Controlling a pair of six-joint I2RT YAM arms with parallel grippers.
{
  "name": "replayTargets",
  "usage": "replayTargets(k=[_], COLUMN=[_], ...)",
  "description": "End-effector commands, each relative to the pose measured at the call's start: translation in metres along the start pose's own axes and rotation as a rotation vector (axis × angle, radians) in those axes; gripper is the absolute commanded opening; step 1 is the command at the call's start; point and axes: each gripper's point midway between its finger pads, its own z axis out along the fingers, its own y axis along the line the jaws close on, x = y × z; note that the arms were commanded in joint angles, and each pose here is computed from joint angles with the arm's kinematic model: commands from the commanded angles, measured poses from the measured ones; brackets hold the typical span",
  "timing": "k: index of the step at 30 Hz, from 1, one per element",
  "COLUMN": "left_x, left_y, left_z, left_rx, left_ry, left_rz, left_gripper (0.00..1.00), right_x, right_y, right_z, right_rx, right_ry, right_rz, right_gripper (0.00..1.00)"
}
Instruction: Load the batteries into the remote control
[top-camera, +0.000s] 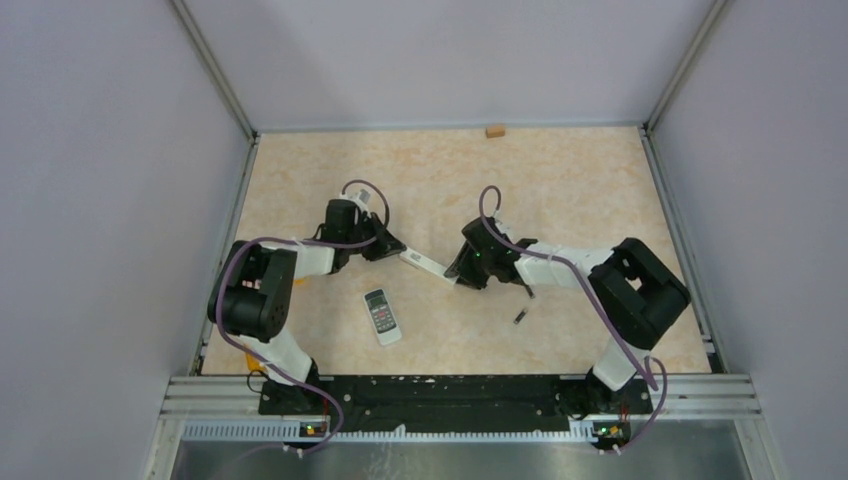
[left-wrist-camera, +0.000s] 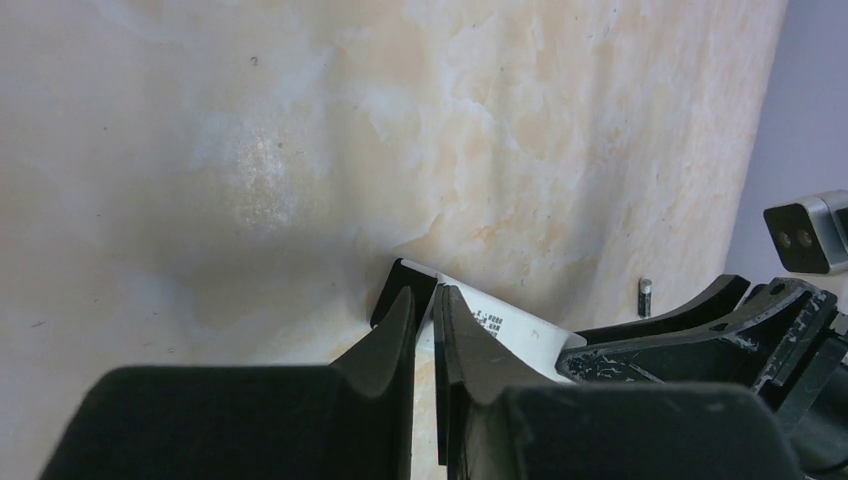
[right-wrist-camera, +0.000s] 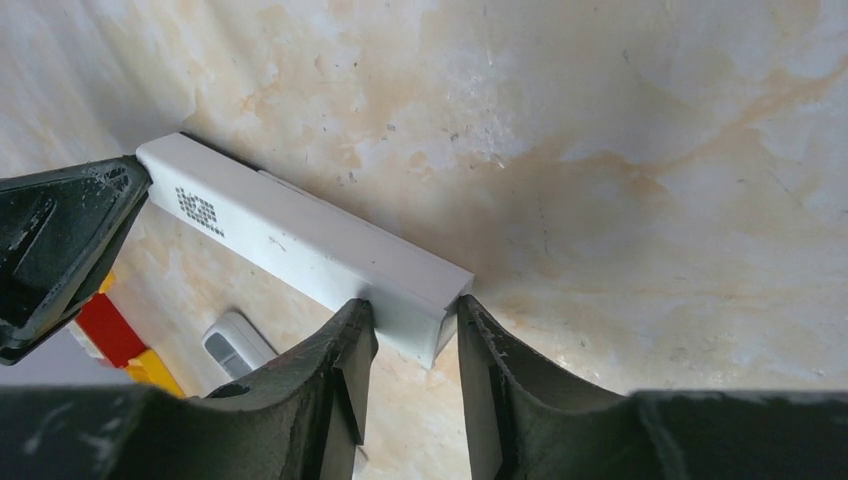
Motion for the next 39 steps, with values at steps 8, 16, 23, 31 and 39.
replayTargets(k=[8, 16, 23, 31, 39], left_x=[0.028, -0.023, -0.045, -0.036, -0.016], left_y=[0.006, -0.020, -0.005, 0.026, 0.046], left_z=[-0.020, -0.036, -0.081, -0.135, -0.154], left_rx=[-0.184, -0.209, -0.353, -0.518, -0.595], left_ry=[0.183, 0.056, -0.080, -0.220, -0.222], left_rz=[-0.020, 0.059, 0.072, 0.023, -0.034], left_gripper=[0.42, 0.69, 0.99, 0.99, 0.99], right_x=[-0.048, -0.052, -0.020, -0.022, -0.005], right_y=[-0.013, 0.043, 0.049, 0.064, 0.049], right_z=[-0.023, -0.053, -0.015, -0.003, 0.011], right_rx=[0.046, -0.201, -0.240, -0.279, -0.292], right_ry=[-0.277, -0.307, -0.086, -0.104, 0.007], right_rz=[-0.329, -0.776, -1.185, -1.386, -1.463], right_gripper=[0.73, 0.78, 0.74, 0.73, 0.62])
